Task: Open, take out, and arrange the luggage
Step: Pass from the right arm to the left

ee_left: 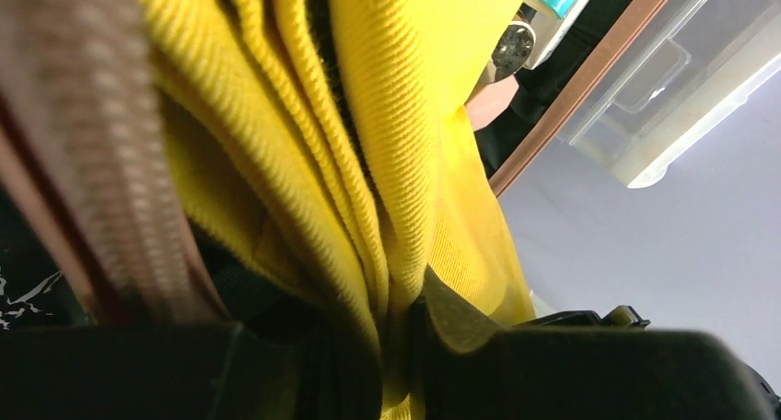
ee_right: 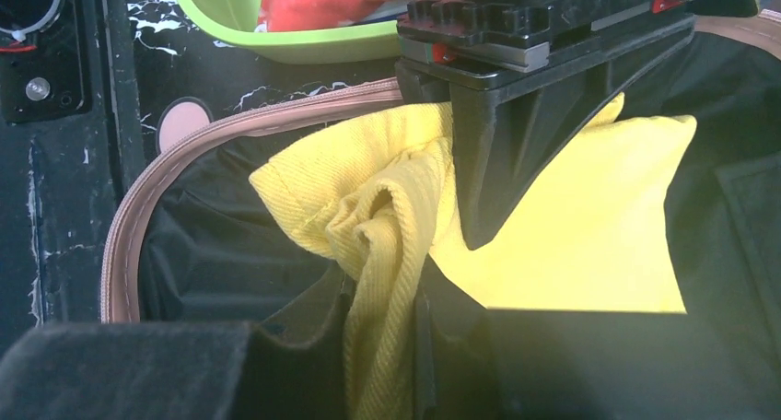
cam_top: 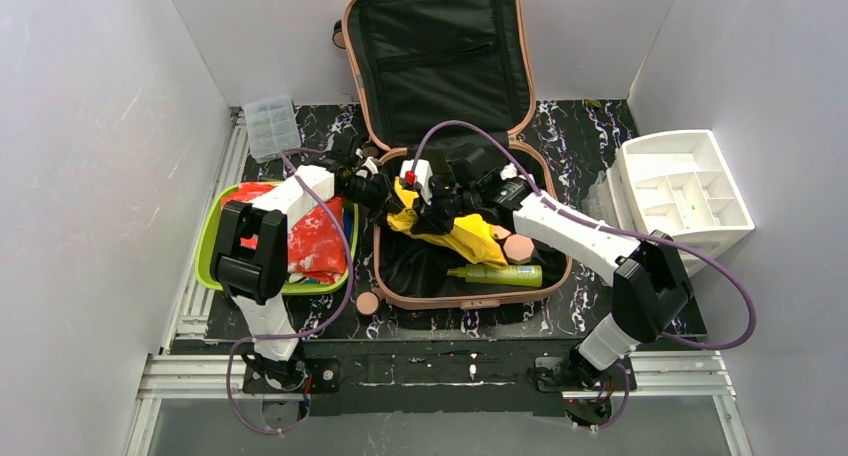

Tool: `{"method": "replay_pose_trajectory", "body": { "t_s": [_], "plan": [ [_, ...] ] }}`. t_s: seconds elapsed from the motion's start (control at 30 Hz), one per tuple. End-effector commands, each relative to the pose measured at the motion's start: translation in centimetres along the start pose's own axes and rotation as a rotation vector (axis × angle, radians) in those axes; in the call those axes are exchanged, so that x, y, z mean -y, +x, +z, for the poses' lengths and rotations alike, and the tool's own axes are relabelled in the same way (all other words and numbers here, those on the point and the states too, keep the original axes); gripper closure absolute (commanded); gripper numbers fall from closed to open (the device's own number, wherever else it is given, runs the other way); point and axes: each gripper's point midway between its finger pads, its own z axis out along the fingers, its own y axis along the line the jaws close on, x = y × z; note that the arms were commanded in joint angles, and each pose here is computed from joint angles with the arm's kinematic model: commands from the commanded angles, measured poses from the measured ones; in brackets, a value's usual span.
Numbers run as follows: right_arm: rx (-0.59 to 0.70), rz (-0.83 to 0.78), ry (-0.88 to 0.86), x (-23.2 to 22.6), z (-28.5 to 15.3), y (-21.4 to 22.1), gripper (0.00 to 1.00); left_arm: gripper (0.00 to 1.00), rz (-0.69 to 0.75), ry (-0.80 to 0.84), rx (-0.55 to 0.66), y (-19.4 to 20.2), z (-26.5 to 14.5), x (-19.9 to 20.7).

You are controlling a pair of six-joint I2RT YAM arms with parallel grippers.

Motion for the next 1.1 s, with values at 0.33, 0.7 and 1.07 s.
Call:
{"method": "replay_pose_trajectory", "body": {
  "t_s": [0.33, 0.7, 1.07],
  "plan": [
    [0.125, 0.011, -0.032, -0.4, -5.0, -7.3, 0.02, 1.0, 0.376, 0.121, 0.038, 0.4, -1.5, 7.5],
    [0.097, 0.224, 0.248, 9.5, -10.4, -2.3, 0.02, 1.0, 0.709, 0.147, 0.176, 3.0, -8.8, 12.0],
    [0.045, 0.389, 0.2, 10.2, -7.0, 3.4, 0.02, 1.0, 0.612, -0.108, 0.276, 0.5, -16.0, 2.6]
  ]
}}
